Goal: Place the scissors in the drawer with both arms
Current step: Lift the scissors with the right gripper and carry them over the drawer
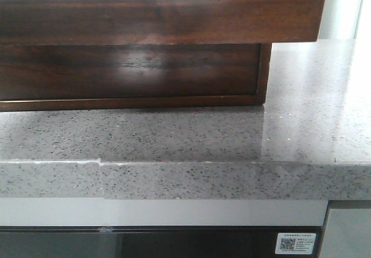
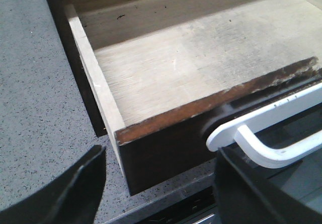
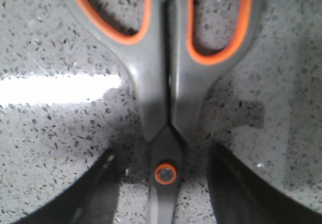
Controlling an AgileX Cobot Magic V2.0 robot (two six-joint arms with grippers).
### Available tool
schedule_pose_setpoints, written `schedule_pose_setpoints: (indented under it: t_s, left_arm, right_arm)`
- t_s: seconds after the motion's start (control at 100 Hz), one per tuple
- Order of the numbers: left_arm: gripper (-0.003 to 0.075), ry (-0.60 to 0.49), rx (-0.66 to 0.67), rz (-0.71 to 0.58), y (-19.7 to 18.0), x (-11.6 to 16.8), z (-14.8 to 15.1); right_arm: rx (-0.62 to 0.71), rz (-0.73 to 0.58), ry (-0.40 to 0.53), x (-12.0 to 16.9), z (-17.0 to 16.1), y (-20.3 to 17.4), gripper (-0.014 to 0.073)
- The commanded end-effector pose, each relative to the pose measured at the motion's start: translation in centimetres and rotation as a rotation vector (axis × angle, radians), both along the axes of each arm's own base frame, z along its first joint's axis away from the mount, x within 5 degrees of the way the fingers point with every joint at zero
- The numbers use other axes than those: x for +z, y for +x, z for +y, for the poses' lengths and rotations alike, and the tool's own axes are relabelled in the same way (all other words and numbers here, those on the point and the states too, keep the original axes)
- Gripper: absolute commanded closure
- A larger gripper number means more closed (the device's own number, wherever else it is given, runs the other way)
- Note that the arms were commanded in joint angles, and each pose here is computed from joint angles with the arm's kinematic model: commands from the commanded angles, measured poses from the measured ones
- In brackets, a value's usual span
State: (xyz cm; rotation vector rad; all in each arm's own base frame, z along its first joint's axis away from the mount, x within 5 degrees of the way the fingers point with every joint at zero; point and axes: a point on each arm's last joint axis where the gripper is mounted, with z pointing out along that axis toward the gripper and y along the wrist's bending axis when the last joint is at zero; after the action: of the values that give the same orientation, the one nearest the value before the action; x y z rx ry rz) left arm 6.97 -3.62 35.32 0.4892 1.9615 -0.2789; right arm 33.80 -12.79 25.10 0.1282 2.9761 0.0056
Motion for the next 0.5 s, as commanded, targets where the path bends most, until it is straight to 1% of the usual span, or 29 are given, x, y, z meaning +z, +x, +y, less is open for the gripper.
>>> schedule_pose_setpoints:
  t_s: [0.0, 0.14, 0.21, 0.35, 0.49]
  left_arm:
    - [0.0283, -0.051, 0.007, -0.075, 0.28, 1.48, -0.12]
    - [0.0283, -0.049, 0.005, -0.07, 0.26, 1.44, -0.13]
    - [0.0283, -0.049, 0.005, -0.07, 0.26, 1.44, -0.13]
    - [0.0283, -0.049, 0.005, -0.07, 0.26, 1.44, -0.13]
    - [0.0283, -0.049, 0.004, -0.068, 0.25, 1.42, -0.14]
  right_arm:
    - [0.01, -0.066, -0.022, 2.12, 0.08, -0.09, 0.0388]
    - [0.01, -0.07, -0.024, 2.13, 0.07, -0.06, 0.0537]
    - [0.01, -0.07, -0.024, 2.13, 0.07, -0.06, 0.0582]
    - [0.01, -0.067, -0.023, 2.12, 0.08, -0.09, 0.0629]
    - [0.01, -0.069, -0.023, 2.19, 0.09, -0.11, 0.065]
